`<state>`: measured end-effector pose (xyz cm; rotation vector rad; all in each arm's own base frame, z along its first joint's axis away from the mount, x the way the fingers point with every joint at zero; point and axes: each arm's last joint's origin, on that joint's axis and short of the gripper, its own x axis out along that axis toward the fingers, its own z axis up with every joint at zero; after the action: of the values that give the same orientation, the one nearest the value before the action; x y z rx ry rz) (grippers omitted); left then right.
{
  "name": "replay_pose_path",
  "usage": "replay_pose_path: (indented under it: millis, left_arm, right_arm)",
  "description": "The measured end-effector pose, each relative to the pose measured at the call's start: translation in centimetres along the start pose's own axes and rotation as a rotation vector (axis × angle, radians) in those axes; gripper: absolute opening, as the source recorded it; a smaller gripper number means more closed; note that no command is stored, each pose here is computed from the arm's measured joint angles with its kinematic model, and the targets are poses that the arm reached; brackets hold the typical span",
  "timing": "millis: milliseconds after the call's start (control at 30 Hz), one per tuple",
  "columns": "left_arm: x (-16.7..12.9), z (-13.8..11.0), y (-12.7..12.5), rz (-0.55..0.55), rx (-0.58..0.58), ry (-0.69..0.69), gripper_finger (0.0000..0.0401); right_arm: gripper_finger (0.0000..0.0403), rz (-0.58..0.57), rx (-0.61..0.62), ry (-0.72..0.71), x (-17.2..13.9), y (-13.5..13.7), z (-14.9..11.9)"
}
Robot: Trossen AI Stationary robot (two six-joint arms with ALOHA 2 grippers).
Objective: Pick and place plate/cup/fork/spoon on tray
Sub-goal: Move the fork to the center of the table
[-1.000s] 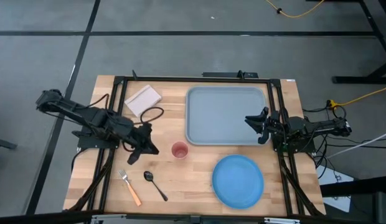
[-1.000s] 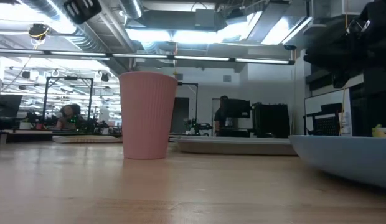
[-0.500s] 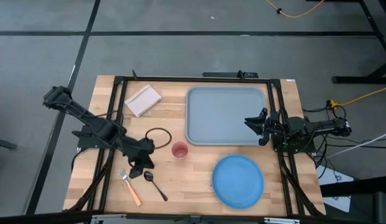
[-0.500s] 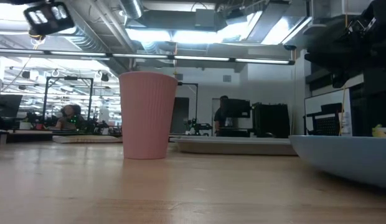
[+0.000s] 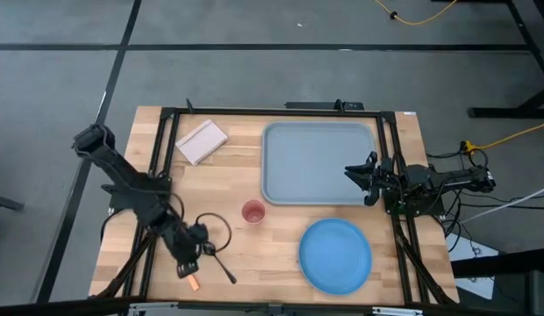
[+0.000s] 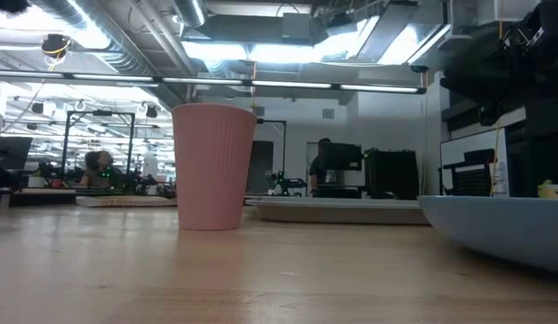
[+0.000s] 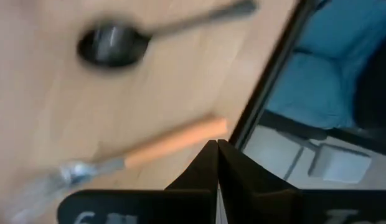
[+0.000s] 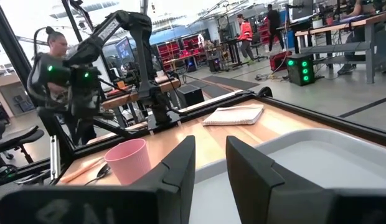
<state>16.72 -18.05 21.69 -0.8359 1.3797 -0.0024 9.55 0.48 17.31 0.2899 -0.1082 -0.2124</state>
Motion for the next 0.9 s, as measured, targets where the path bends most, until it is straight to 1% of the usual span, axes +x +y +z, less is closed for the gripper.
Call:
replay_pose_path:
  millis: [133,233,333,400,433,500,767,900]
  left_arm:
    - [1.9,-1.7,0.4,0.114,-0.153,0.044,0.0001]
    - [3.4,-2.4,0.7,0.191,-0.254,0.076,0.0001]
    - [5.1,-2.7,1.0,0.274,-0.375,0.181,0.0000]
    - [6.1,-2.9,1.2,0.321,-0.424,0.276,0.0000]
    - [6.5,-3.0,1.3,0.333,-0.431,0.311,0.0000]
    - [7.1,-2.9,1.4,0.350,-0.438,0.332,0.0000]
    - [7.8,-1.3,1.9,0.359,-0.435,0.275,0.0000]
    - [8.4,-0.3,2.3,0.371,-0.400,0.242,0.0000]
  right_arm:
    - [0.0094,0.000,0.009,0.000,0.0,0.0,0.0]
    - [0.0094,0.000,0.008,0.000,0.0,0.0,0.0]
    - [0.0094,0.000,0.007,0.000,0.0,0.0,0.0]
    - [0.0094,0.000,-0.008,0.000,0.0,0.0,0.0]
    - [0.0094,0.000,-0.014,0.000,0.0,0.0,0.0]
    - [0.0094,-0.001,-0.019,0.001,0.0,0.0,0.0]
    - [0.0094,0.000,-0.015,0.000,0.0,0.0,0.0]
    - [0.0094,0.000,-0.015,0.000,0.0,0.0,0.0]
